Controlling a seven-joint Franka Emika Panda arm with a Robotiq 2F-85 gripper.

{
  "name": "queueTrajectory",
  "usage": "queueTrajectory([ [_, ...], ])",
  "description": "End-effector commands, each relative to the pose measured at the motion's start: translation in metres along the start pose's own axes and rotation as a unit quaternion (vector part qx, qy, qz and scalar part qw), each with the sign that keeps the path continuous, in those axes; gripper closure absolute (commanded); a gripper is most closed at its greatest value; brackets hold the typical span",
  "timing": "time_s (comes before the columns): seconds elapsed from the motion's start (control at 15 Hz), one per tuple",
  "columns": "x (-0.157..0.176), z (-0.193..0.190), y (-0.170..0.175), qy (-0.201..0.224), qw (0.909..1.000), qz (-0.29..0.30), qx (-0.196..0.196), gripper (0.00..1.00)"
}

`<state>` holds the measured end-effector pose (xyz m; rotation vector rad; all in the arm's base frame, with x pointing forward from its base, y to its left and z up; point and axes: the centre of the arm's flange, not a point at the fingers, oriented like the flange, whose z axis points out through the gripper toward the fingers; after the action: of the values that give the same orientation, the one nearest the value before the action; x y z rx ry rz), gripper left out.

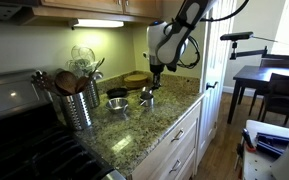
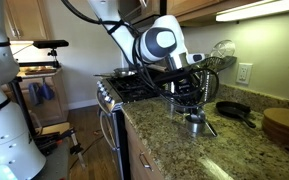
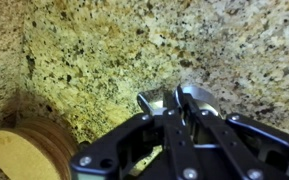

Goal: Unstack the pots on the table

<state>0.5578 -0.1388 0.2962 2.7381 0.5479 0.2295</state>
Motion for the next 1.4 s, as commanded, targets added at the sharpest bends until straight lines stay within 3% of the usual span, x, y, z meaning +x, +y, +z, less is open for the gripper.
queueTrajectory([
  [0.0,-0.015,-0.019,-0.009,0.011,0.9997,0.008,-0.020,0.92],
  [1.33,-0.042,-0.016,-0.004,-0.024,0.9952,-0.018,-0.093,0.92],
])
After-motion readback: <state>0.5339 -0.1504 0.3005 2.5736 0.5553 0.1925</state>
